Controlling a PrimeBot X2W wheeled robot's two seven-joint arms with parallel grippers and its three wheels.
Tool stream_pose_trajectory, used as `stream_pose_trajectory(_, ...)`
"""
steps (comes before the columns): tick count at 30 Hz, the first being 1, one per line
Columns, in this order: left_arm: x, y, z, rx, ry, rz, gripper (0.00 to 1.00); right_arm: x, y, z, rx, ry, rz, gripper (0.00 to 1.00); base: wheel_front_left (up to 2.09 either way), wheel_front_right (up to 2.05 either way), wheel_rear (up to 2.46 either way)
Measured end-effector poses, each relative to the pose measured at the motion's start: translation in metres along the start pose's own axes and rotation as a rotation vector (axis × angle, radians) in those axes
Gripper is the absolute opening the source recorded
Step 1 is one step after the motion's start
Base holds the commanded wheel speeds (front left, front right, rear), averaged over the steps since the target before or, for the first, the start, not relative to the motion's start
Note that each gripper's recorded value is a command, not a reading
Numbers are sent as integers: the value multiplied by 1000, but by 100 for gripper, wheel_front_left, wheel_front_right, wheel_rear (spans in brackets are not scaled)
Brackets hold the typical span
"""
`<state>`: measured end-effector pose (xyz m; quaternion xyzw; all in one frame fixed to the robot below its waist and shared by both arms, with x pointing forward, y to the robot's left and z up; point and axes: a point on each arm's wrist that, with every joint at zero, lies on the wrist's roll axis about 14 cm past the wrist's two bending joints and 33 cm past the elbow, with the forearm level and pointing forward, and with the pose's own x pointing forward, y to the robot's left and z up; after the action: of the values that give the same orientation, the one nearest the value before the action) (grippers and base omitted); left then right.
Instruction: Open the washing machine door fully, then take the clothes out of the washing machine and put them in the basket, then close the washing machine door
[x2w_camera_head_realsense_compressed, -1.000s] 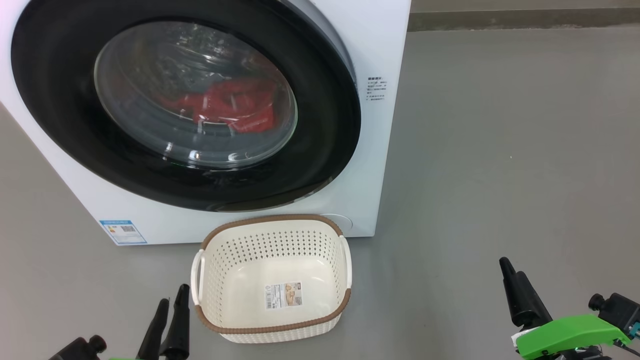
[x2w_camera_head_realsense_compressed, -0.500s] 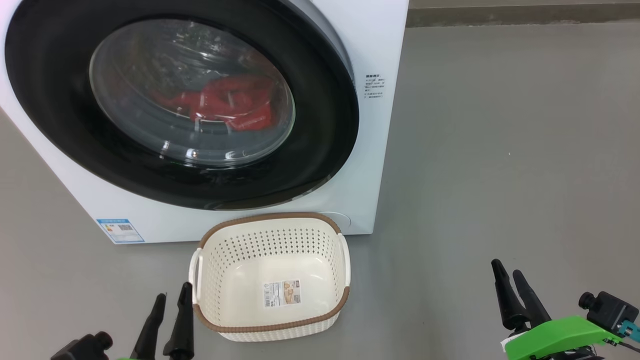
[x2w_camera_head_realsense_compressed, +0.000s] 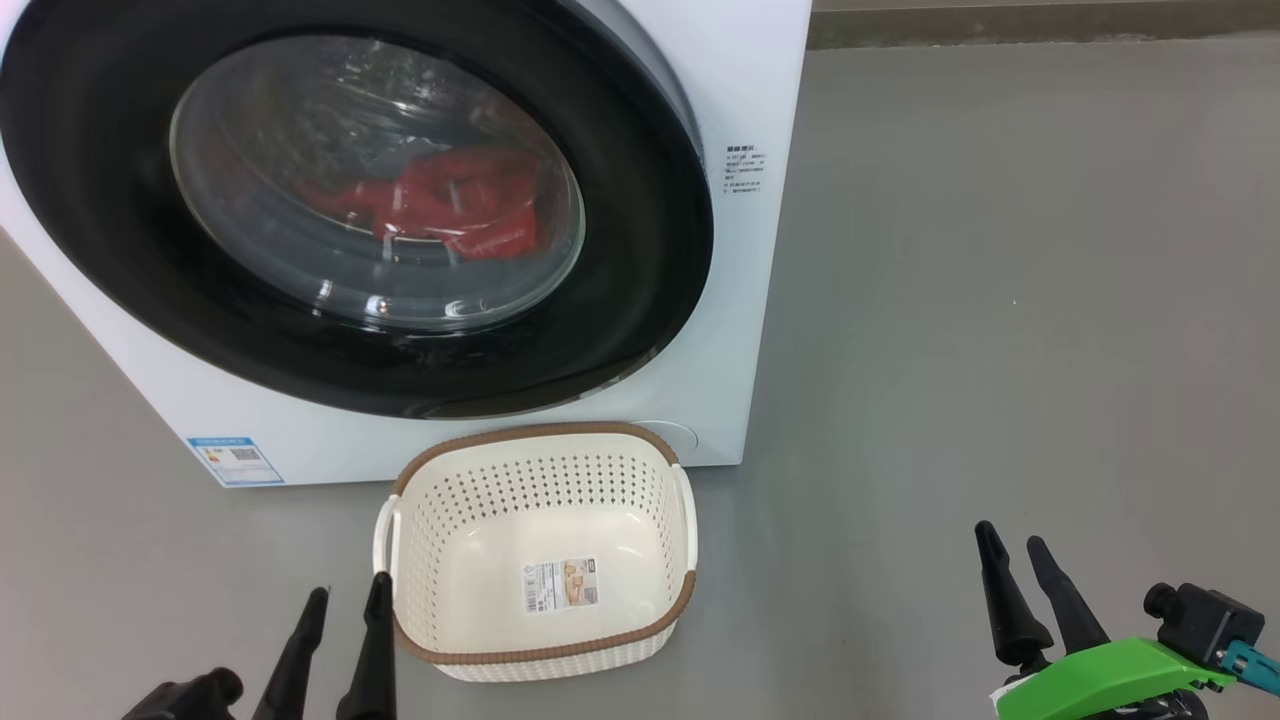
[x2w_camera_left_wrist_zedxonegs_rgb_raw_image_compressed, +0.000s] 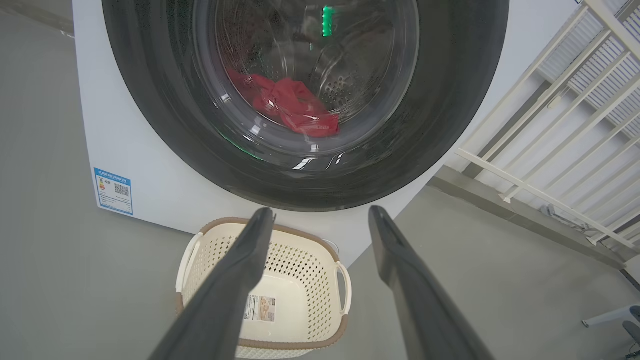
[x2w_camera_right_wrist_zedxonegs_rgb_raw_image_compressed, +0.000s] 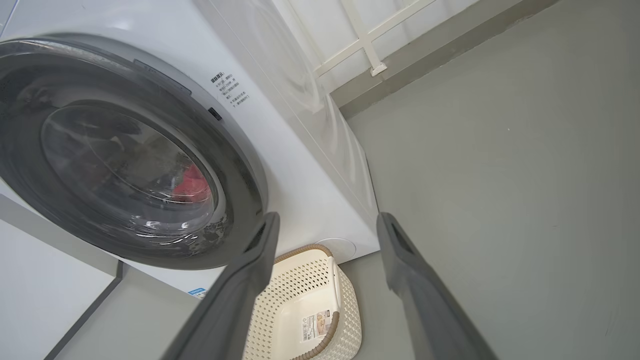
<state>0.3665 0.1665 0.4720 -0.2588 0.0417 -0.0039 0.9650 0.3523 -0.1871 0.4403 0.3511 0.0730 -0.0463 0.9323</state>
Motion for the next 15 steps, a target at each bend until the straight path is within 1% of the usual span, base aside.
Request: stream_pose_trajectory(15, 3, -8, 0, 168, -17, -39, 100, -5, -1, -3, -143, -6, 11, 100, 0, 0, 0)
